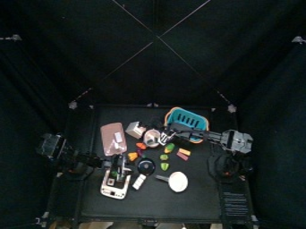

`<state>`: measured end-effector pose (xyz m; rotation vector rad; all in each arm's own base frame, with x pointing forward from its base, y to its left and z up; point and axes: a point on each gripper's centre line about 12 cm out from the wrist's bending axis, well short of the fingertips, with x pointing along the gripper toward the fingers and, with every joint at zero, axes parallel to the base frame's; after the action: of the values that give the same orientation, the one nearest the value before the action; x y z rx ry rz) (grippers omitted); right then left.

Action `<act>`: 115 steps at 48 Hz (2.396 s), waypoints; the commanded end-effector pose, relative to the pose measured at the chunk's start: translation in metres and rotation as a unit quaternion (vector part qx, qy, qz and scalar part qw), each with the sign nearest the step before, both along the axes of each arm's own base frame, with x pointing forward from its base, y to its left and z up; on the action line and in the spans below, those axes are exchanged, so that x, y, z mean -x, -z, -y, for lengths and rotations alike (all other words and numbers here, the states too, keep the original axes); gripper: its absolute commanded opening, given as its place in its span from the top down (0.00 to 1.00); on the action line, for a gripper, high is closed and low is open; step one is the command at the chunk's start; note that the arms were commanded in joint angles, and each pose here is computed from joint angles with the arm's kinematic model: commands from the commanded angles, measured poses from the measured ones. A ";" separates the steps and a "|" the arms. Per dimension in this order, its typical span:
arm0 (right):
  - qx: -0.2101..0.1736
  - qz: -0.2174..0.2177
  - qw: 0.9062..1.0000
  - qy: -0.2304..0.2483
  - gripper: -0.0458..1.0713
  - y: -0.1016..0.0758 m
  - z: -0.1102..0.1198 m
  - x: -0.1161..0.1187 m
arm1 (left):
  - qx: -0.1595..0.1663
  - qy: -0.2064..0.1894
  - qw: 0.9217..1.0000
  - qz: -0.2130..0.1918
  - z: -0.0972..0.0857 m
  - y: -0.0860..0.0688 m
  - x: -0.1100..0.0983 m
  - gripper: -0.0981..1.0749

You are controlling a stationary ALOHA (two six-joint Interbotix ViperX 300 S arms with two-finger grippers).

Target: Drop cleaver in pot

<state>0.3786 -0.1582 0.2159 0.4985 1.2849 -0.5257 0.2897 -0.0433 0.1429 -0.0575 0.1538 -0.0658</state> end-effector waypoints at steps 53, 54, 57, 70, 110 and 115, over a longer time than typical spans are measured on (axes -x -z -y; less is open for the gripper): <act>0.024 0.050 0.998 -0.007 0.37 -0.027 -0.002 -0.006 | 0.001 -0.001 1.000 0.011 0.001 -0.005 -0.004 0.26; 0.025 0.053 0.998 -0.008 0.37 -0.030 -0.003 -0.006 | 0.002 -0.001 1.000 0.010 0.001 -0.005 -0.004 0.26; 0.027 0.058 0.998 -0.009 0.37 -0.036 -0.005 -0.003 | 0.002 0.000 1.000 0.011 0.001 -0.005 -0.004 0.26; 0.030 0.070 0.997 -0.014 0.37 -0.040 -0.014 0.004 | 0.002 -0.001 1.000 0.011 0.001 -0.005 -0.004 0.26; 0.073 0.132 0.988 -0.022 0.03 -0.036 -0.019 0.018 | 0.003 -0.002 1.000 0.009 0.000 -0.004 -0.003 0.26; 0.074 0.170 0.982 -0.018 0.03 -0.043 -0.024 0.024 | 0.004 -0.004 1.000 0.010 0.000 -0.005 -0.004 0.26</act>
<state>0.3593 -0.1395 0.2339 0.4144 1.0311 -0.4960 0.2898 -0.0430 0.1422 -0.0588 0.1570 -0.0631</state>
